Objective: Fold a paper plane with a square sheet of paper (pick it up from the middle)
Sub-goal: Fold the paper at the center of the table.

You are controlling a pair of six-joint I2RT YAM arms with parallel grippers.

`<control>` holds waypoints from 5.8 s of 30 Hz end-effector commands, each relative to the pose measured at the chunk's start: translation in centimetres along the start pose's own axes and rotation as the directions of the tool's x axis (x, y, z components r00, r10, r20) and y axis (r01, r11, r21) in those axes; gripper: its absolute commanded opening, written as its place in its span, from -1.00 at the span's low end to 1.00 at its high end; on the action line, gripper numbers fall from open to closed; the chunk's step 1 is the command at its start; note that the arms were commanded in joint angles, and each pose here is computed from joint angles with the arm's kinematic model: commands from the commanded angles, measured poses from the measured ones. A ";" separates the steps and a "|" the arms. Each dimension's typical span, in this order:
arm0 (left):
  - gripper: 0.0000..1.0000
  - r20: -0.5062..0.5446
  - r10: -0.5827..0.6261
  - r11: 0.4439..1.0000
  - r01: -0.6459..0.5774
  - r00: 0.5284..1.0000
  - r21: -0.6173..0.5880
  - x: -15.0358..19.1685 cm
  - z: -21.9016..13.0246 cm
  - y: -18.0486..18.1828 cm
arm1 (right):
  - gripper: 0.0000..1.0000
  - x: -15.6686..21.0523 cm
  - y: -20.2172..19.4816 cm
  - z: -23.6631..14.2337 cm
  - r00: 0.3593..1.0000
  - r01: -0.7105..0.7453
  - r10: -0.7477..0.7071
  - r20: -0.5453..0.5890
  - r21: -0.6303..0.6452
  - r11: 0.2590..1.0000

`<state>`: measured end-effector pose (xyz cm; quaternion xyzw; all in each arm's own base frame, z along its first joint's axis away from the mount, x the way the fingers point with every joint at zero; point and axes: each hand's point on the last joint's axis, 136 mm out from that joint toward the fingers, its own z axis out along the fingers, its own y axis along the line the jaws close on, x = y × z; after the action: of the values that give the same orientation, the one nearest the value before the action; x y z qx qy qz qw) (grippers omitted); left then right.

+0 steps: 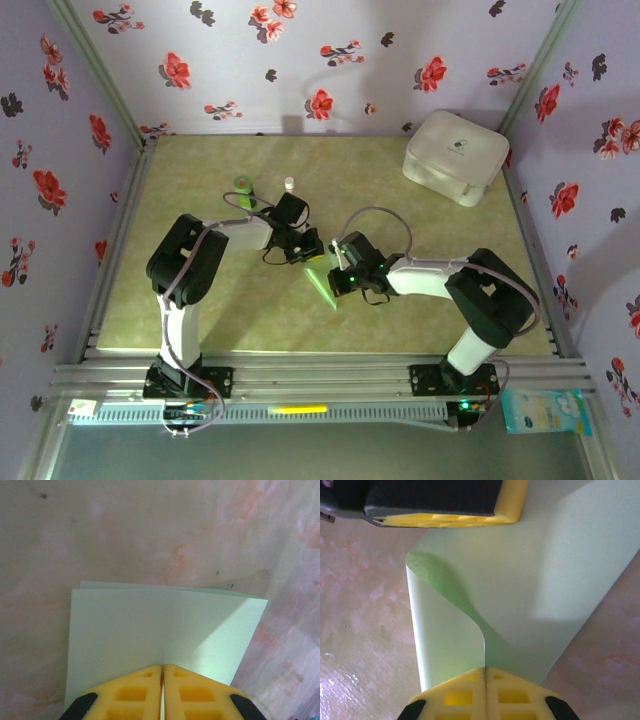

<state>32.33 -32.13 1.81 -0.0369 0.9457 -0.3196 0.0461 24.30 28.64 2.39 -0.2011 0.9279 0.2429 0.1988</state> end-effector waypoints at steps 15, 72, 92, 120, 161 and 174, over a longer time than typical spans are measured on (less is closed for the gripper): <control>-0.81 -0.020 -0.033 0.999 0.033 0.999 -0.044 1.2 0.1 1.5 | -1.00 -1.2 -0.1 0.2 1.000 0.012 -0.012 0.027 0.010 1.000; -1.00 -0.004 -0.103 0.983 0.103 0.995 0.153 6.4 -2.9 -1.6 | -1.00 0.6 -1.2 0.8 1.000 0.003 -0.003 -0.008 0.038 0.999; -1.00 -0.012 -0.105 0.992 0.105 0.994 0.076 7.3 -1.0 1.5 | -1.00 0.4 -0.9 0.8 1.000 -0.005 0.006 -0.008 0.025 1.000; -1.00 -0.005 -0.131 0.991 0.131 0.991 0.012 8.2 -0.1 4.3 | -0.19 -2.0 2.1 -6.9 0.956 -0.291 0.294 -0.015 -0.205 0.935; -1.00 -0.009 -0.129 0.992 0.129 0.992 -0.003 8.3 -0.2 4.7 | -0.79 5.6 2.5 0.3 0.869 -0.429 0.382 -0.316 -0.094 0.899; -1.00 -0.005 -0.147 0.988 0.147 0.989 -0.050 8.7 -0.6 6.2 | -0.71 7.4 3.1 -0.7 0.853 -0.457 0.377 -0.360 -0.171 0.873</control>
<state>25.34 -31.18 1.57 -0.0840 0.9211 -0.3778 0.0413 18.86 30.21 1.78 -0.0555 0.9245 0.3770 0.0115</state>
